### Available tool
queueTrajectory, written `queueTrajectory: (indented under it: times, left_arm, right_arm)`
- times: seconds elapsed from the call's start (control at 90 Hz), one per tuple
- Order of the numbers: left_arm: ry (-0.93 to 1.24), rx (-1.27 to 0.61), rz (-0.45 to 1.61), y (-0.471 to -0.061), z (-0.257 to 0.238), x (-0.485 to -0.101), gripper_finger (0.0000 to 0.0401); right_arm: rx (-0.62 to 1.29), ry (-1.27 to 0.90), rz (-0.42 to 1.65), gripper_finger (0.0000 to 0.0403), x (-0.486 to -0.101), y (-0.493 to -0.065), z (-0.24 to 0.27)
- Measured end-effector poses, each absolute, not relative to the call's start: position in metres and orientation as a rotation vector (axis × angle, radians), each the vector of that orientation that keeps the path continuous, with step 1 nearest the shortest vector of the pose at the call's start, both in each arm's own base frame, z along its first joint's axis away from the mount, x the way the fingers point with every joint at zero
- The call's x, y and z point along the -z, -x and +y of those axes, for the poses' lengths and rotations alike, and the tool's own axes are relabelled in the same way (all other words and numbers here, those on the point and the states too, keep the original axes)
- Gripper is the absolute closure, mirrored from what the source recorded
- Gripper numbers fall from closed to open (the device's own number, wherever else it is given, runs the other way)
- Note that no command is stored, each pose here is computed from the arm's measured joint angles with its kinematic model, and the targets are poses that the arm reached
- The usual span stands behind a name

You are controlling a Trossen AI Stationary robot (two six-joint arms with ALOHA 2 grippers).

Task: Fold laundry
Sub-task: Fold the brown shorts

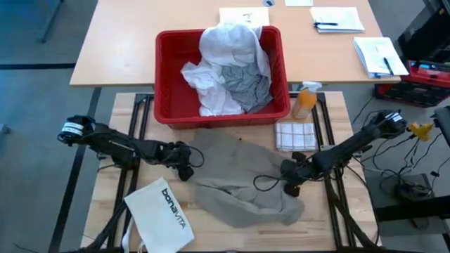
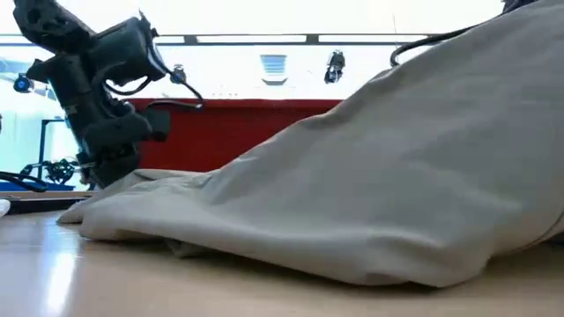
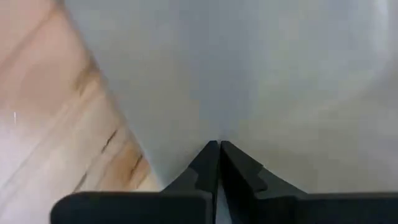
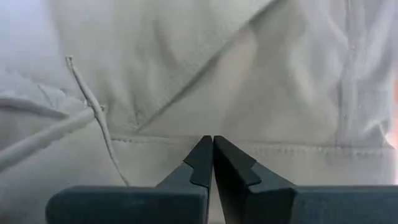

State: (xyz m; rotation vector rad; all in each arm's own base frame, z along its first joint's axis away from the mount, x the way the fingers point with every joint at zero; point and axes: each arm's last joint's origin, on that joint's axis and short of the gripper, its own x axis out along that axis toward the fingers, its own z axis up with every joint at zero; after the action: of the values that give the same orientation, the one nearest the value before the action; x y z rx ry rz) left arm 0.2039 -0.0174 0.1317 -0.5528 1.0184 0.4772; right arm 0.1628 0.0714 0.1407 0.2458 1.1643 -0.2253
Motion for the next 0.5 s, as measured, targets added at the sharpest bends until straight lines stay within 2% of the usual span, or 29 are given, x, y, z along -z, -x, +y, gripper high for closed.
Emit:
queueTrajectory:
  times: [0.189,0.5]
  left_arm:
    - [0.589,-0.443,1.019,-0.204,-0.025,-0.132,0.0401]
    - [0.67,-0.385,1.056,-0.202,-0.052,-0.137,0.0401]
  right_arm:
    - [0.306,-0.245,1.11,0.0403,-0.143,-0.163,0.067]
    - [0.398,-0.368,0.975,0.0403,-0.149,-0.179,0.05]
